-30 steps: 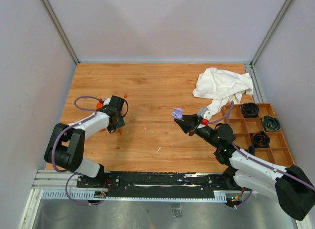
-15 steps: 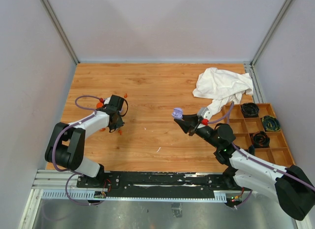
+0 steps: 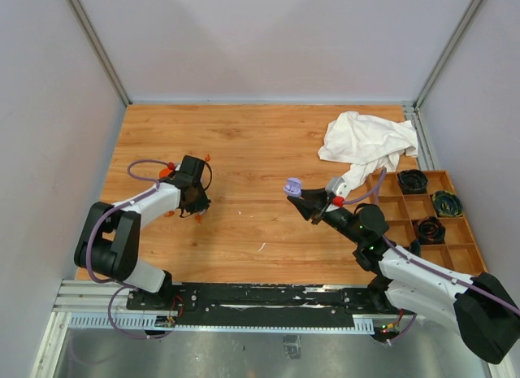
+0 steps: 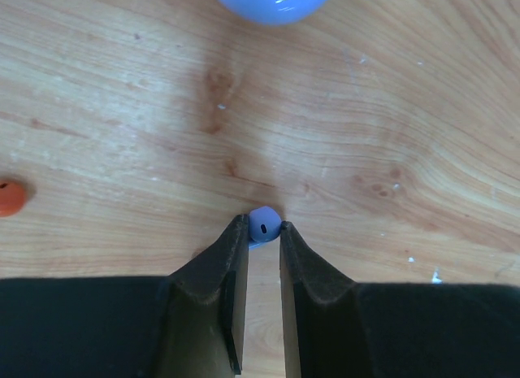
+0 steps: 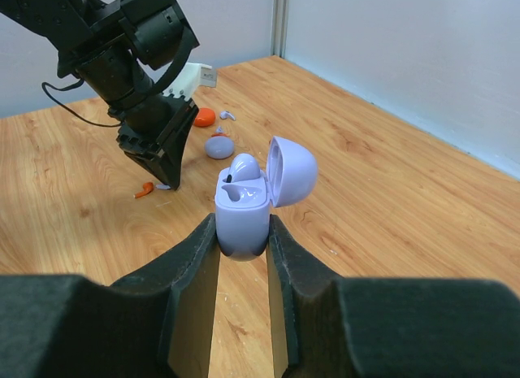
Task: Insert the wireless bluetooth earbuds into the charging case
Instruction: Adjust the earbud at the center of the board, then pick up the earbud from the center of the board, then place the earbud in the charging case.
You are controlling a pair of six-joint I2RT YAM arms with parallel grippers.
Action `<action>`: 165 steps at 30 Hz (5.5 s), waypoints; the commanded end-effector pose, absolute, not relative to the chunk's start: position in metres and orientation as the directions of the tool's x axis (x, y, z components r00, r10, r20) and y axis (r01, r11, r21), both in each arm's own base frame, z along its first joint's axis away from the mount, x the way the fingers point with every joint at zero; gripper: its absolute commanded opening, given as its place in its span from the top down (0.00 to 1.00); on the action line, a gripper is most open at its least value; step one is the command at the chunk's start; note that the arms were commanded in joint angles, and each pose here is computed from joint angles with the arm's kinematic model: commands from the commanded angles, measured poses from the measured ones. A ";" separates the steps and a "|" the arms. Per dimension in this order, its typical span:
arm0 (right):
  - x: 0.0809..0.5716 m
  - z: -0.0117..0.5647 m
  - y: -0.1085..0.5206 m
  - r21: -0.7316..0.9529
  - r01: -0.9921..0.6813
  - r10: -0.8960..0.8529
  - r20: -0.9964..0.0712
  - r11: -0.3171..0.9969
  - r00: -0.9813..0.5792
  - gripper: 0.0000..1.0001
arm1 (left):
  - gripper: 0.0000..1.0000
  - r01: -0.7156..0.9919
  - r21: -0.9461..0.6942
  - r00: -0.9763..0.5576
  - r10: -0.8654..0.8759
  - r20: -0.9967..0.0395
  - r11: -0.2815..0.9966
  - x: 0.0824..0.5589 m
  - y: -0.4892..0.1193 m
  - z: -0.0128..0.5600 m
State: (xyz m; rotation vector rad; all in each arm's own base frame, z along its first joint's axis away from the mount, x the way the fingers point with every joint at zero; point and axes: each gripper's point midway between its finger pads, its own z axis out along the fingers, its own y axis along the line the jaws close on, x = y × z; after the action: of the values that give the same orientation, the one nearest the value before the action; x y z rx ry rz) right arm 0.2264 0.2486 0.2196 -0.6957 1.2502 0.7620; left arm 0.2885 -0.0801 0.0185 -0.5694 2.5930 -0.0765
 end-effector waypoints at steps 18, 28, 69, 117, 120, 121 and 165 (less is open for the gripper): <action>0.224 0.223 0.251 -0.050 -0.820 0.136 -0.979 0.570 0.154 0.95 | 0.59 -0.310 -0.297 -0.840 -0.407 -0.360 0.903 0.281 -0.120 0.022; 0.224 0.223 0.251 -0.049 -0.819 0.135 -0.979 0.571 0.153 0.95 | 0.57 -0.346 -0.170 -0.808 -0.385 -0.445 0.923 0.286 -0.097 0.039; 0.223 0.223 0.251 -0.050 -0.820 0.132 -0.980 0.570 0.152 0.95 | 0.73 -0.292 -0.042 -0.865 -0.283 -0.415 0.956 0.296 -0.105 0.014; 0.225 0.240 0.247 -0.064 -0.806 0.152 -0.970 0.588 0.188 0.96 | 0.77 0.371 -0.523 -0.216 -0.476 -0.852 0.767 0.259 -0.286 0.300; 0.225 0.240 0.247 -0.059 -0.805 0.156 -0.970 0.591 0.185 0.96 | 0.77 0.417 -0.522 -0.202 -0.484 -0.851 0.744 0.251 -0.294 0.306; 0.225 0.240 0.247 -0.057 -0.805 0.159 -0.970 0.590 0.185 0.96 | 0.77 0.435 -0.522 -0.199 -0.487 -0.850 0.733 0.248 -0.297 0.309; 0.217 0.254 0.240 -0.034 -0.807 0.221 -0.954 0.590 0.201 0.96 | 0.78 0.557 -0.442 -0.151 -0.438 -0.886 0.703 0.226 -0.350 0.291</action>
State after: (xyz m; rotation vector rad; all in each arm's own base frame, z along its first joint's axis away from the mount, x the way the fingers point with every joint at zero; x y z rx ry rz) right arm 0.2214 0.2405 0.2419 -0.6429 1.2003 0.7694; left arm 0.2248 -0.3545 0.2849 0.1449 1.5115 -0.8708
